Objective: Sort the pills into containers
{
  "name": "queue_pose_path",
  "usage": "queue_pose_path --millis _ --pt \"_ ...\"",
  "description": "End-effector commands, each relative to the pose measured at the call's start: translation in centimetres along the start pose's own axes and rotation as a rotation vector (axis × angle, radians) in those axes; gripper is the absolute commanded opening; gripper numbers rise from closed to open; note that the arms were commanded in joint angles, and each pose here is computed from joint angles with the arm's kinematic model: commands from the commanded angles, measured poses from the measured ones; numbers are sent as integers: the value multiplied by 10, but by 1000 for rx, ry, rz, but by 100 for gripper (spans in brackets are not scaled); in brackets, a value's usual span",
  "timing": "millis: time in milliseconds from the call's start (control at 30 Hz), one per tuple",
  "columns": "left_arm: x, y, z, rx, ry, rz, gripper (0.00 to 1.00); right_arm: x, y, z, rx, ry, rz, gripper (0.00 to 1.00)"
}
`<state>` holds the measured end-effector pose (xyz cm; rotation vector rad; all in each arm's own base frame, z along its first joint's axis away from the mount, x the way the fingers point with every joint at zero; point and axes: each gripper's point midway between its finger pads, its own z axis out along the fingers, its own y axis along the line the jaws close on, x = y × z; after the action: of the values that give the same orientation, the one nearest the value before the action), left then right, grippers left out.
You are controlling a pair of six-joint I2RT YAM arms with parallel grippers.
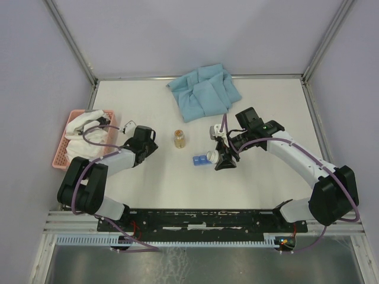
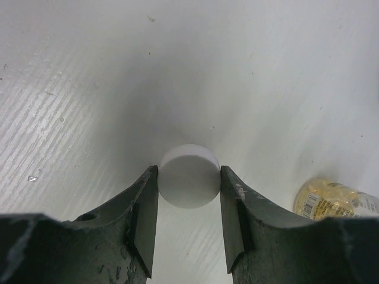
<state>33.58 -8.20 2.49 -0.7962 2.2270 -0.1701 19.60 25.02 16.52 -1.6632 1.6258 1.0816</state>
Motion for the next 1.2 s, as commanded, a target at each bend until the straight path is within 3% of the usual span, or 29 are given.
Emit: queue_pose_path --millis 0,267,367,567,667,733,800,933,1167 --pt "-4 17 3 -63 -33 14 19 -20 -1 -5 -8 -50 -45 1" --pt "-16 15 -5 -81 -61 33 20 -20 -1 -5 -11 -52 -44 1" --pt "-13 13 -4 -72 -42 39 26 -20 0 -5 -10 -52 -45 1" --pt "-16 9 -10 -58 -37 15 59 -20 0 -5 -10 -52 -45 1" --pt "-23 2 -19 -24 -53 -4 63 -20 0 -6 -10 -54 -45 1" --pt "-27 -3 -26 1 -60 -17 74 -21 -1 -6 -10 -58 -45 1" --pt "-33 -8 -36 35 -69 -20 76 -22 -1 -6 -11 -62 -40 1" --pt "-43 -31 -64 196 -84 -9 76 -28 -3 -9 -18 -105 -15 1" --pt "-21 -84 -136 739 -61 181 71 -58 -21 -32 109 -257 4 1"
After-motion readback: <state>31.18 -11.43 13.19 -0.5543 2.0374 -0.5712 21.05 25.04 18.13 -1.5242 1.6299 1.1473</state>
